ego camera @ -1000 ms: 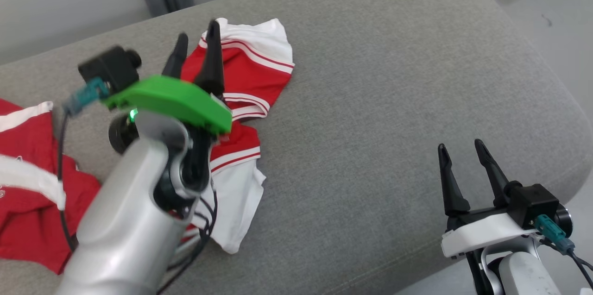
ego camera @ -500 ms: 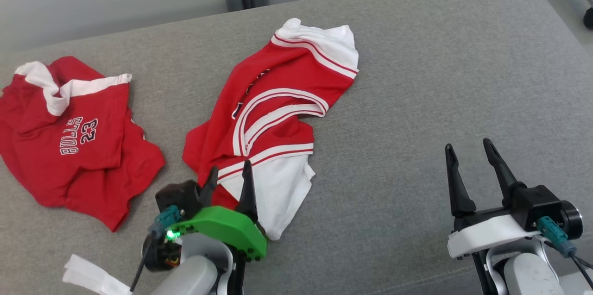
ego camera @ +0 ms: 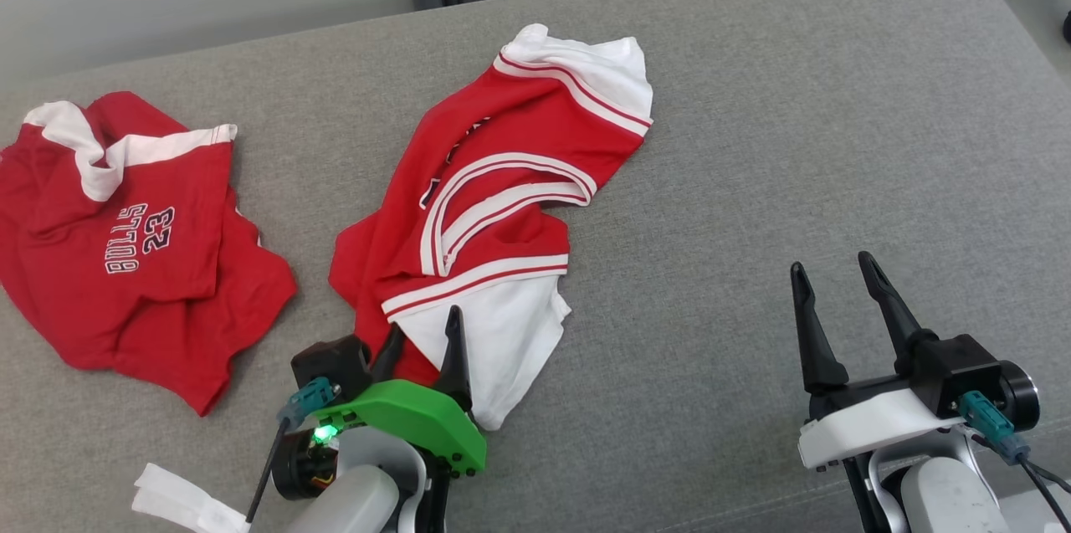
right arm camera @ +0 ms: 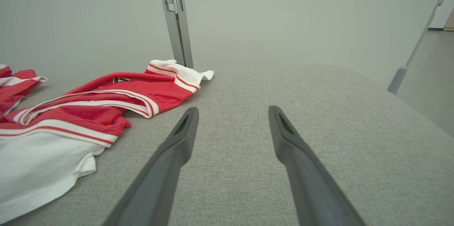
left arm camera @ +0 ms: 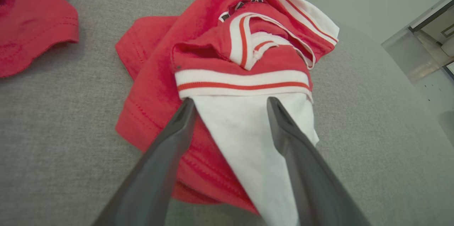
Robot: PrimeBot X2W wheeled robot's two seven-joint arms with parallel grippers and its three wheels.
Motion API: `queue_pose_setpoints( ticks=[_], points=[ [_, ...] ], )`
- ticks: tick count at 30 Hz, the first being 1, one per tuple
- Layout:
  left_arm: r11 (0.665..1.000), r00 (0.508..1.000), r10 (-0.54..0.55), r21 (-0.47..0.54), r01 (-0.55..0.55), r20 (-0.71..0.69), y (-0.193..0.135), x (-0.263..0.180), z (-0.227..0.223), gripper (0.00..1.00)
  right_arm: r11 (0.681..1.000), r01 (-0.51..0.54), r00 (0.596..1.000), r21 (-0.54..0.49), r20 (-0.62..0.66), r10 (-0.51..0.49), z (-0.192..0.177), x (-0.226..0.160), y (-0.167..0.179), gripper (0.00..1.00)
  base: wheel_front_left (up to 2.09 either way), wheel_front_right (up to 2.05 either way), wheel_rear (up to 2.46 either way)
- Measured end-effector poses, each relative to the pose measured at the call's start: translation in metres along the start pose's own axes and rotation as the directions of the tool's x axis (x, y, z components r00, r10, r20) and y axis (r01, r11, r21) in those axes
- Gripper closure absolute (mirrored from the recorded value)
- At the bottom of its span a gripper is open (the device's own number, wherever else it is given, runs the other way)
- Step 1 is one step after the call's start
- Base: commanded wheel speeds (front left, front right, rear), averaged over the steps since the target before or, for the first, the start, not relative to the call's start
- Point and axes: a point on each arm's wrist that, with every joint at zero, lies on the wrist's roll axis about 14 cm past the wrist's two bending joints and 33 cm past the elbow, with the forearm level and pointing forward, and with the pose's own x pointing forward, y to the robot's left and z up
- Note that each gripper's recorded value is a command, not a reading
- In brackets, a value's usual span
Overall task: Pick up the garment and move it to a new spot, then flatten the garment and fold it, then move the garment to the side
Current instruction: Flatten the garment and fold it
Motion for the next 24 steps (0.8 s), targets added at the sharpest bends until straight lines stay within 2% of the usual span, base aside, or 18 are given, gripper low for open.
queue_pose_setpoints(
  ticks=[1,2,7,10,13,15,19,22,24],
  points=[
    [1.0,1.0,-0.003,0.002,0.003,0.003,-0.001,0.001,0.001,0.48,1.0,0.003,1.0,0.001,0.0,-0.003,0.0,0.0,-0.001,0.0,0.0,0.0,0.0],
    [1.0,1.0,-0.009,0.002,0.008,0.003,-0.002,0.002,0.001,1.0,1.0,0.007,1.0,0.002,0.001,-0.007,0.0,-0.001,-0.002,0.0,0.0,0.0,0.0],
    [0.998,0.999,-0.046,0.034,0.046,0.006,-0.011,0.005,0.002,1.0,1.0,0.021,1.0,0.009,0.004,-0.022,0.002,-0.004,-0.006,0.0,0.0,0.0,0.0],
    [0.988,0.99,-0.131,0.093,0.126,0.048,-0.036,0.007,0.019,1.0,0.999,0.034,0.999,0.013,0.008,-0.034,0.003,-0.006,-0.01,0.0,0.0,0.0,0.0],
    [0.957,0.965,-0.257,0.157,0.245,0.058,-0.075,0.005,0.033,1.0,0.999,0.041,0.999,0.016,0.009,-0.041,0.004,-0.009,-0.012,0.0,0.0,0.0,0.0],
    [0.924,0.939,-0.34,0.203,0.324,0.048,-0.104,0.003,0.041,1.0,0.999,0.046,0.999,0.024,0.011,-0.047,0.005,-0.011,-0.013,0.0,0.0,0.0,0.0],
    [0.832,0.874,-0.485,0.297,0.469,-0.02,-0.163,0.006,0.044,1.0,0.998,0.052,0.998,0.044,0.024,-0.053,0.009,-0.013,-0.014,0.0,0.0,0.0,0.0],
    [0.767,0.83,-0.549,0.333,0.548,-0.101,-0.197,0.01,0.031,1.0,0.996,0.068,0.997,0.055,0.035,-0.07,0.014,-0.015,-0.019,0.0,0.0,0.0,0.0],
    [0.709,0.803,-0.575,0.395,0.584,-0.155,-0.211,0.014,0.019,1.0,0.994,0.095,0.995,0.059,0.035,-0.097,0.015,-0.02,-0.027,0.0,0.0,0.0,0.0]
  ],
)
